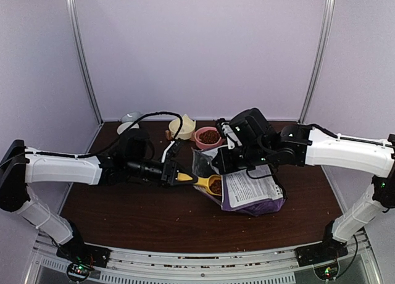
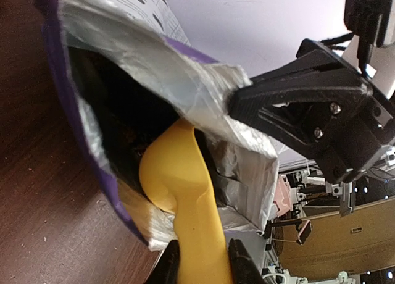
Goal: Serve the pet food
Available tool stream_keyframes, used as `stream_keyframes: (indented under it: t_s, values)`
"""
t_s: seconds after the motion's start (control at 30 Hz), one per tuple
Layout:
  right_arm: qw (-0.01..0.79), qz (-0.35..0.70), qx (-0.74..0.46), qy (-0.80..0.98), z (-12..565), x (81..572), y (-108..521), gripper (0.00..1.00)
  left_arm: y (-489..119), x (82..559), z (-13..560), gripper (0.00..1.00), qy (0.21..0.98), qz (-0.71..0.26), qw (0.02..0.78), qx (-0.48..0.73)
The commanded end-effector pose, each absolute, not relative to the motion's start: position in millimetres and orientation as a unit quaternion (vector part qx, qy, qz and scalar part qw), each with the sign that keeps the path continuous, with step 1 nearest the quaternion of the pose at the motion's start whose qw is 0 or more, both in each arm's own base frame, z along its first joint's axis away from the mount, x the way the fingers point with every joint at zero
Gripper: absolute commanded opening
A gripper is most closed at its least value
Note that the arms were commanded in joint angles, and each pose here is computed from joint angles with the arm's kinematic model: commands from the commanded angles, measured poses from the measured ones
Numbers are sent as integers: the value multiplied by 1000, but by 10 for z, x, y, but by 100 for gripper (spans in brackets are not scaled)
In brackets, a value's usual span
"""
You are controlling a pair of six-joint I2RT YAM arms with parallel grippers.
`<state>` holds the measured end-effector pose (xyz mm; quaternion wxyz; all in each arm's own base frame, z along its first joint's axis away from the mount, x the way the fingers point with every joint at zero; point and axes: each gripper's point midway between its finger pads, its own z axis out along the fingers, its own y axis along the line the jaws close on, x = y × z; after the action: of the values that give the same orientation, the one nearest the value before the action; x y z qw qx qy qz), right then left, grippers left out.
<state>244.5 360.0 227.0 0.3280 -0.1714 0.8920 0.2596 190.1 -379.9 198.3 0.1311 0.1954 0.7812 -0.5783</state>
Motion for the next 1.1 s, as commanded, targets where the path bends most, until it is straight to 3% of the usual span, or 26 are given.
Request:
stream_keyframes:
  t_s: [0.0,0.47,1.07]
  values:
    - [374,238,-132,886,2497,2528,3334,0,-3731,2016,2428,0,735,-624,195,179]
    - [419,257,-73,868,2791,2533,3048,0,-3574,2033,2546,0,705,-681,172,99]
    - [435,275,-18,857,2918,2548,2819,0,-3437,1856,2716,0,678,-704,169,124]
